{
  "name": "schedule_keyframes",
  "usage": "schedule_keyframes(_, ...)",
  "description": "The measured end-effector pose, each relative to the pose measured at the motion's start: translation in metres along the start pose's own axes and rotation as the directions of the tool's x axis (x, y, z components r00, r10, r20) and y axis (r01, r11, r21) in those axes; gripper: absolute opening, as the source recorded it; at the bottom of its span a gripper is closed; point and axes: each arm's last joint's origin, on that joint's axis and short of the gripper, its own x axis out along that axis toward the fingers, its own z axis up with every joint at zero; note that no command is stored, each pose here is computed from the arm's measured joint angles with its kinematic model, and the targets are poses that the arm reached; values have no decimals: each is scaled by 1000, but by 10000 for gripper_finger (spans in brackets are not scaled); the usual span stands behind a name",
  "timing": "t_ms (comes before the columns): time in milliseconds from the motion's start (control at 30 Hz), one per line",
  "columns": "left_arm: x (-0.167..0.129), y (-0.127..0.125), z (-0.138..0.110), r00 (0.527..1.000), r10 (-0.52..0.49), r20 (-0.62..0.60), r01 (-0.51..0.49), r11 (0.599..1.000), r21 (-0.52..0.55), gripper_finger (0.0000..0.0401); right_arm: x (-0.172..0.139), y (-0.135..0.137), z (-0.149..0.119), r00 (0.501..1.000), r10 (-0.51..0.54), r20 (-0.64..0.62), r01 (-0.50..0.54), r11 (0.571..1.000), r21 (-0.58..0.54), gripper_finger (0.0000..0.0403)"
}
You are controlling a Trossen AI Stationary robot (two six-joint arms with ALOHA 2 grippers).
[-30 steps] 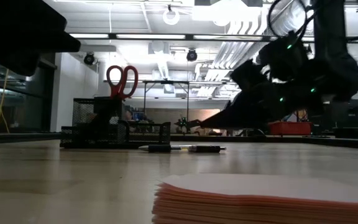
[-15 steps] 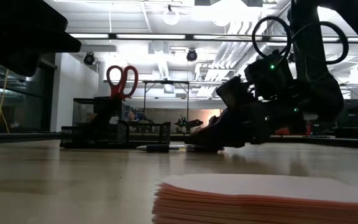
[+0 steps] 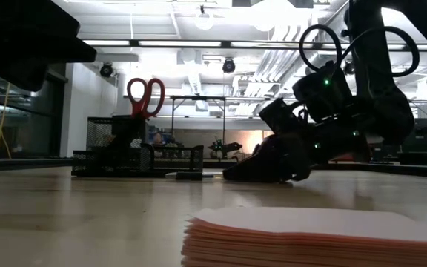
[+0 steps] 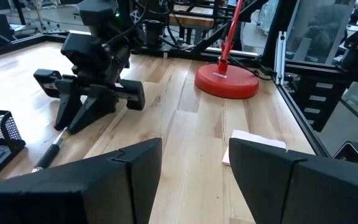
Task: Pick and place office supplies into organizer
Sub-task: Put the transparent pen into the desk organizer
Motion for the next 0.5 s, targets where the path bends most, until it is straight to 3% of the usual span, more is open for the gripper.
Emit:
schedule_keyframes(167, 0, 0, 0, 1000, 0, 0, 0, 1000, 0, 177, 0, 1, -1, 1000, -18, -15, 18, 1000, 3, 55)
schedule_keyframes(300, 0, 0, 0, 1000, 0, 0, 0, 1000, 0, 177, 0, 2, 0, 1000, 28, -6, -28, 1000, -1, 20)
schedule_keyframes(500, 0, 0, 0, 1000, -3, -1, 3, 1000, 0, 177, -3, 11, 9, 996, 90, -19, -90, 996, 15, 25)
